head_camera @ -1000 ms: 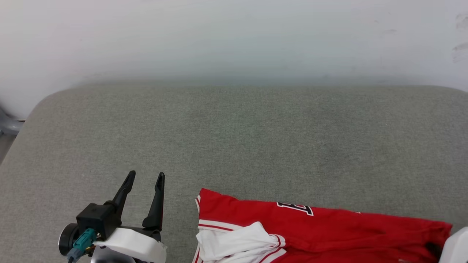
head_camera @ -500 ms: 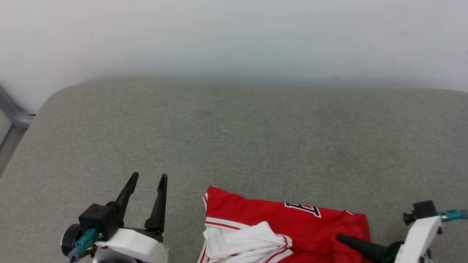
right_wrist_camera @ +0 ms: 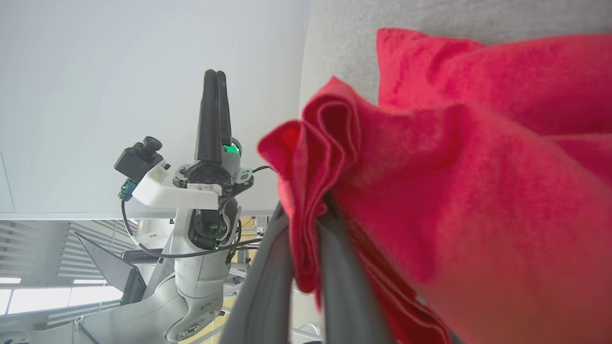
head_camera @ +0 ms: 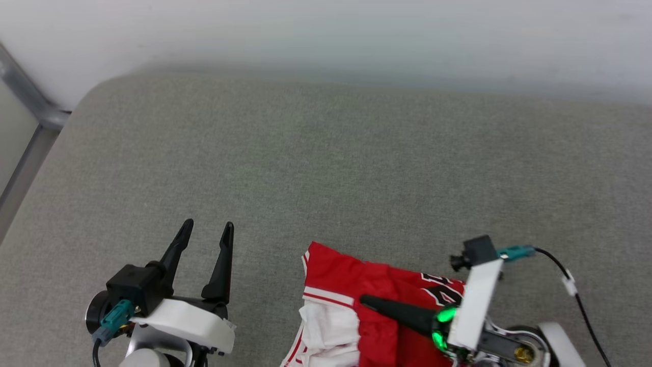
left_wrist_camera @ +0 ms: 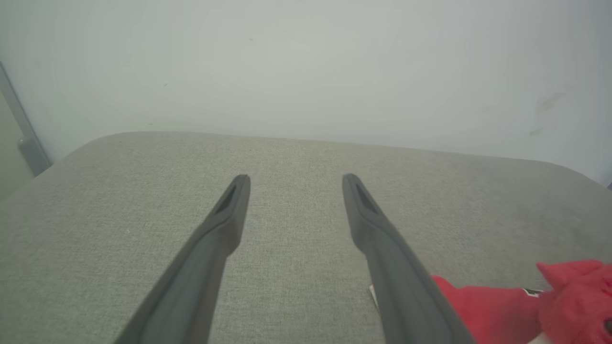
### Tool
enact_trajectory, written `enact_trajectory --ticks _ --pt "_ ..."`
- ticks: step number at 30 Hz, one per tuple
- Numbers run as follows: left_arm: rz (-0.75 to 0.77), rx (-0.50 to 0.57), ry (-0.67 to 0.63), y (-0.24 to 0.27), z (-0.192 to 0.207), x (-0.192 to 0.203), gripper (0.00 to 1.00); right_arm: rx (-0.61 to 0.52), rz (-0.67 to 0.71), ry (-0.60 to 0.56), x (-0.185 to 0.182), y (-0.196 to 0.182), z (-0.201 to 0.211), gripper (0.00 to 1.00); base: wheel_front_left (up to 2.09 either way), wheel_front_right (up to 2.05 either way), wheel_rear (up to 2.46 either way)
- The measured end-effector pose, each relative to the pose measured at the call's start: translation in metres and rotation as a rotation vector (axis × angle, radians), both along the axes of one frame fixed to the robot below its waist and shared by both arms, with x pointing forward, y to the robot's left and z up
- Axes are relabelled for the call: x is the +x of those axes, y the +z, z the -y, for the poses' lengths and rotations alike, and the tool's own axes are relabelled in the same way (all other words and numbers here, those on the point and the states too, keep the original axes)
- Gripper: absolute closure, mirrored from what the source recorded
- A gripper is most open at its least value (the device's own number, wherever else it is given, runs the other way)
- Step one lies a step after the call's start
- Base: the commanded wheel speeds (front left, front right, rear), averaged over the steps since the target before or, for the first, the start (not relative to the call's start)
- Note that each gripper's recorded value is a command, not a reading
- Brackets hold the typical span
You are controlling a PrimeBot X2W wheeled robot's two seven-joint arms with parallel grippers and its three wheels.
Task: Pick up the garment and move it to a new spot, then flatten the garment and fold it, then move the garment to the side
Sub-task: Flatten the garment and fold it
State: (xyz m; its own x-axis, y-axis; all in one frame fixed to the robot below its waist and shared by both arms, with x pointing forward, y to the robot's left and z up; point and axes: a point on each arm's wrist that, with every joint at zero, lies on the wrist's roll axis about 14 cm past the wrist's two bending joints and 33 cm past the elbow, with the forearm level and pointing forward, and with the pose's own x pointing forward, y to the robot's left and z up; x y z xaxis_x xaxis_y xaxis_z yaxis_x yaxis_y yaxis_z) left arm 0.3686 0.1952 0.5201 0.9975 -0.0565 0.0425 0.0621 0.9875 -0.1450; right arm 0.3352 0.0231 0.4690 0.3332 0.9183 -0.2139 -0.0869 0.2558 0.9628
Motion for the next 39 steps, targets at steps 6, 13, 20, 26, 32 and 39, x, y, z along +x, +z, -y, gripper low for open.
enact_trajectory --ticks 6,13,20,26,32,39 --pt "-0.026 -0.011 0.005 -0.011 -0.003 0.012 0.0 -0.026 -0.008 0.069 0.003 -0.016 -0.033 1.0 0.0 0.0 0.0" --pt "-0.063 -0.024 0.013 -0.025 -0.004 0.016 0.0 -0.088 -0.038 0.062 0.005 -0.043 -0.042 0.0 0.0 0.0 0.0" --pt "-0.041 -0.025 -0.001 -0.019 0.001 0.015 0.0 -0.108 0.079 -0.004 0.013 -0.025 -0.04 0.0 0.0 0.0 0.0" --pt "-0.015 -0.024 -0.017 -0.011 0.007 0.008 0.0 -0.268 0.353 -0.161 0.036 -0.01 -0.006 0.0 0.0 0.0 0.0" --pt "0.001 -0.022 -0.006 -0.006 0.008 0.001 0.0 -0.531 0.603 -0.404 0.064 -0.005 0.073 0.0 0.0 0.0 0.0" --pt "0.013 -0.021 0.003 -0.001 0.01 -0.004 0.0 -0.826 0.791 -0.68 0.072 0.017 0.174 0.0 0.0 0.0 0.0"
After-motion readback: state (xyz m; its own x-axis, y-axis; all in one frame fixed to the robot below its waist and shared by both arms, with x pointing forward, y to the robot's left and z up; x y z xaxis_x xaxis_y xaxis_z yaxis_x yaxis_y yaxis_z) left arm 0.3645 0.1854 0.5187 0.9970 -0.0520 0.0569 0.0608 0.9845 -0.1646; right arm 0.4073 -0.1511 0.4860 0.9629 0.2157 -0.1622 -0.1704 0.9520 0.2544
